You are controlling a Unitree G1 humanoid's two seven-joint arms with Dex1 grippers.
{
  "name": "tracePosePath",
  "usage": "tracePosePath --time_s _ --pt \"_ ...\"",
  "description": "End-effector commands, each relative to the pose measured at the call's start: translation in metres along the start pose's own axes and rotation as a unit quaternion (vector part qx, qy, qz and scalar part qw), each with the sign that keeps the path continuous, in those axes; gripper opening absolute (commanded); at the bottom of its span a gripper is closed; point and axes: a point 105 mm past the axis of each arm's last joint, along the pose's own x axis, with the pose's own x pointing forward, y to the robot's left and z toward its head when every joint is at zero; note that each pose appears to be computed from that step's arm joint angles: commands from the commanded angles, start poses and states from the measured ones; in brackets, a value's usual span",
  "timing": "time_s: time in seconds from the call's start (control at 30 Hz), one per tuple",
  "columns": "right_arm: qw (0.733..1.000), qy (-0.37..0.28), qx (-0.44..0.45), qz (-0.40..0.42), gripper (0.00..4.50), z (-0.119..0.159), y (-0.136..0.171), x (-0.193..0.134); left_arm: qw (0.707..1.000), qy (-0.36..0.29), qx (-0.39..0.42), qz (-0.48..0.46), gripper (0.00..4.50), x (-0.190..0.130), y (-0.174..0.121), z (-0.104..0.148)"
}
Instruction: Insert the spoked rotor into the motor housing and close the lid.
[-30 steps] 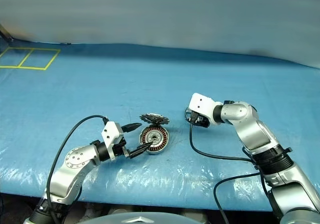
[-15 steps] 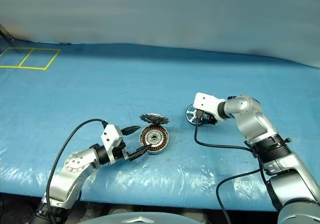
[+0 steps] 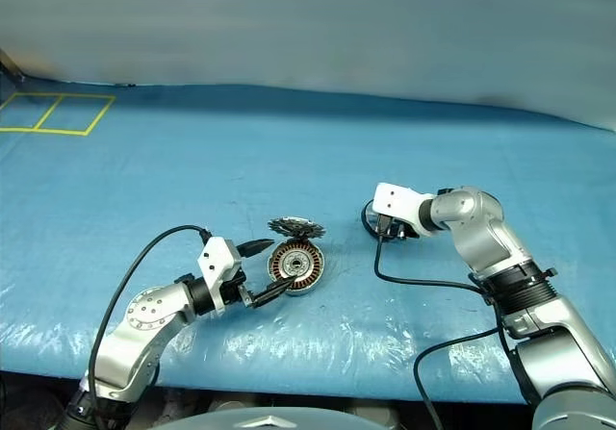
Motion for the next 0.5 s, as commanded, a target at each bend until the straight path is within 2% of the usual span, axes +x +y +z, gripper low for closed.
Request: tracePosePath --time_s 0.03,0.17,0.3,0.4,0.5 --pt "1.000 -0.003 0.004 0.010 1.75 -0.002 0.007 0.000 1.000 -0.017 0.016 -0.005 4.50 0.000 -0.001 0.012" --pt "1.000 -0.024 0.015 0.003 1.75 0.003 0.010 -0.002 1.000 -0.017 0.017 -0.003 4.50 -0.001 0.003 0.010" --pt "0.990 -0.114 0.084 -0.004 1.75 0.025 0.015 -0.015 1.000 -0.016 0.017 -0.001 4.50 -0.004 0.005 0.007" --pt "0.973 -0.182 0.139 0.010 1.75 0.039 0.030 -0.027 1.000 -0.016 0.015 0.001 4.50 -0.006 0.006 0.005" --pt "0.964 -0.206 0.163 0.031 1.75 0.045 0.056 -0.035 1.000 -0.020 0.005 0.008 4.50 -0.009 0.007 0.003"
